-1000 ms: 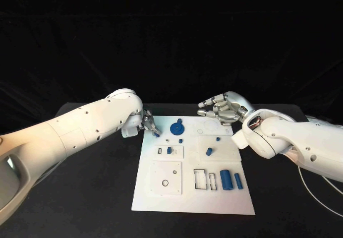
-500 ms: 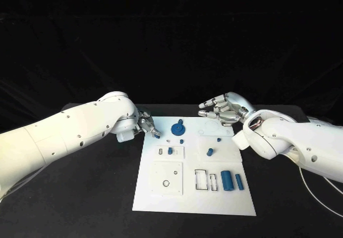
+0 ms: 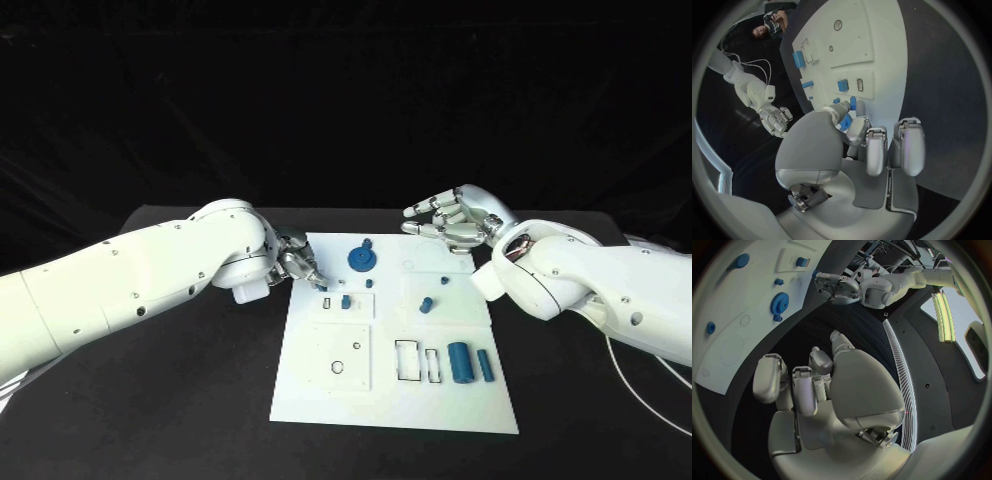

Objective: Assemble the parts on the task board

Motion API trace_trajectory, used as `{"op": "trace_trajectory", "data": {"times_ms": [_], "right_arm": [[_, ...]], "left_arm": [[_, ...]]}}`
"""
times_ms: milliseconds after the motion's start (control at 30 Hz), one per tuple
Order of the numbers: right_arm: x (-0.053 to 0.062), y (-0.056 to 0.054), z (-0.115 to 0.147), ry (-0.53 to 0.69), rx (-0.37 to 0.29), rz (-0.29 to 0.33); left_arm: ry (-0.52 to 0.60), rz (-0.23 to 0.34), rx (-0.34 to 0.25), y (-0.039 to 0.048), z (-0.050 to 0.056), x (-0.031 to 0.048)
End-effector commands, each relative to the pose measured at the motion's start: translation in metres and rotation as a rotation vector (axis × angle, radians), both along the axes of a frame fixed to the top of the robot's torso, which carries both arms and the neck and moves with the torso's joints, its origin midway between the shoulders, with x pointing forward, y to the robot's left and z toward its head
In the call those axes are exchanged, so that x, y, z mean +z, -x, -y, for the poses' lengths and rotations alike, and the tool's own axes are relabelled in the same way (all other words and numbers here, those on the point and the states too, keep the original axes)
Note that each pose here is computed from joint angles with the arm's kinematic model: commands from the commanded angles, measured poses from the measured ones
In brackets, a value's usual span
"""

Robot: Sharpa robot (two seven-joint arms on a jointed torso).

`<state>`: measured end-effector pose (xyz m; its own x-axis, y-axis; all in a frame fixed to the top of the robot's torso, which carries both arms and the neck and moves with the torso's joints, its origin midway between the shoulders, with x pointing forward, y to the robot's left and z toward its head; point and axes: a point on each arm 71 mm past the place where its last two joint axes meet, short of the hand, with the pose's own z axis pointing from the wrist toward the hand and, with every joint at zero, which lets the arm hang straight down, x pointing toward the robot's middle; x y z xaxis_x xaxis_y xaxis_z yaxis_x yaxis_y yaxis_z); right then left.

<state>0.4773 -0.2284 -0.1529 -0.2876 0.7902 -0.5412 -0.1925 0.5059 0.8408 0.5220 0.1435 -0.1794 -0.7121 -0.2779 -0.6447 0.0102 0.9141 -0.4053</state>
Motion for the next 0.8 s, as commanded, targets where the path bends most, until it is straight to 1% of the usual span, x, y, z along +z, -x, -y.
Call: {"op": "trace_trajectory", "data": {"times_ms": [33, 233, 400, 533, 800], "right_arm": [[-0.001, 0.001, -0.001, 0.005, 0.015, -0.005], [-0.002, 0.001, -0.001, 0.006, 0.016, -0.007], [-0.002, 0.001, -0.002, 0.006, 0.017, -0.008], [-0.002, 0.001, -0.001, 0.006, 0.017, -0.008], [-0.003, 0.001, -0.001, 0.006, 0.017, -0.009]], "left_arm": [[0.0, 0.035, -0.001, 0.0018, 0.002, -0.0018], [-0.014, 0.033, -0.007, 0.007, 0.004, -0.0117], [-0.022, 0.021, -0.01, 0.0099, 0.006, -0.0178], [-0.03, 0.018, -0.007, 0.0107, 0.006, -0.0206], [-0.064, 0.006, 0.0, 0.0101, 0.005, -0.0238]]}}
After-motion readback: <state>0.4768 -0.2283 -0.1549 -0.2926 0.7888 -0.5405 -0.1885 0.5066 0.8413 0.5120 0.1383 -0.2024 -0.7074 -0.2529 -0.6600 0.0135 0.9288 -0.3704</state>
